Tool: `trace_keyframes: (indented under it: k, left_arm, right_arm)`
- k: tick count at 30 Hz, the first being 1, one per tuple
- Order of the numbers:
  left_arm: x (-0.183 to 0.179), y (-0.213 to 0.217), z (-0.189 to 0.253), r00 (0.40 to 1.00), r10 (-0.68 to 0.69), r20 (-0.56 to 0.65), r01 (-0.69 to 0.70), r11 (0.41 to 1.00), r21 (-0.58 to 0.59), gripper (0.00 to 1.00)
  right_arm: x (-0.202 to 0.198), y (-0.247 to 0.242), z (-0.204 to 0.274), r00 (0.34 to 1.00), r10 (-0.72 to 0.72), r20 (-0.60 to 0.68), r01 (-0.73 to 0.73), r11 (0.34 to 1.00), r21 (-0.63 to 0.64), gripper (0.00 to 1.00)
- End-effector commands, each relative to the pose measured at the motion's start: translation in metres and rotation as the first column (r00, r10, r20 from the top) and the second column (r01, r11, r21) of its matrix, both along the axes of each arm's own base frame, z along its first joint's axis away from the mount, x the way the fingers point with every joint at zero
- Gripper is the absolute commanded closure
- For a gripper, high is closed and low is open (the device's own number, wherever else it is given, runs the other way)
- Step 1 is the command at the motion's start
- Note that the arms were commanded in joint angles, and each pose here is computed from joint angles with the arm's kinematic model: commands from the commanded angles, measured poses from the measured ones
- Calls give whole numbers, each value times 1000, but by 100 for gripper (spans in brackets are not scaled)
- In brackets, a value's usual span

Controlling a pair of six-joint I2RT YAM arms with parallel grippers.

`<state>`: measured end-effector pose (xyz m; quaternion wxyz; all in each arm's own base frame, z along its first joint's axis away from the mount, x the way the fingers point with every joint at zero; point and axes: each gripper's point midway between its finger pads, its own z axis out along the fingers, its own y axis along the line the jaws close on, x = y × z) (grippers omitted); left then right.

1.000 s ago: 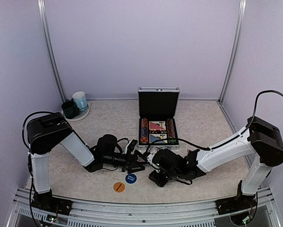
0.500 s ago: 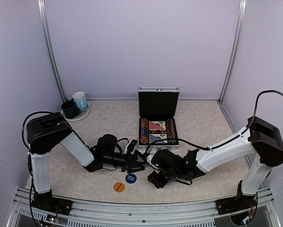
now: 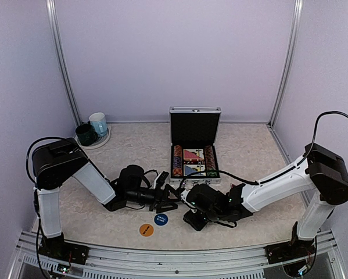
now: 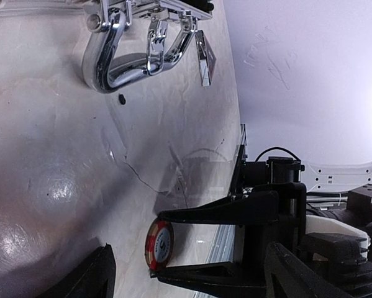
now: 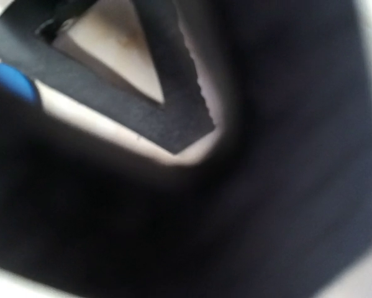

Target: Pack up texas hold em set

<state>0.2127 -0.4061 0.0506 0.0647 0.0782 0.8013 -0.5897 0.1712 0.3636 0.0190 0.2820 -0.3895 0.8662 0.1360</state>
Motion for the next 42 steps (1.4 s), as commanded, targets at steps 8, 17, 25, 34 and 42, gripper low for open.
trace_keyframes:
  k: [8,17,25,34,42]
  left_arm:
    - [2,0,6,1000,8,28,-8,1000,0,18]
    - [-1,-4,9,999,-12,31,12,1000,-16,18]
    - [-4,-7,10,999,-30,25,31,999,-36,18]
    - [-2,-5,12,999,-15,36,17,999,-34,18]
    - [-2,-3,12,999,-9,34,10,1000,-29,19]
  right_arm:
    - [-9,-9,1,1000,19,-13,-20,999,-36,62]
    - [5,4,29,998,23,63,-22,1000,-19,61]
    - [7,9,38,997,34,72,-33,999,-16,60]
    - [-9,-6,13,1000,21,-22,-21,999,-31,32]
    - [-11,-10,-7,999,-2,-48,-1,998,-57,35]
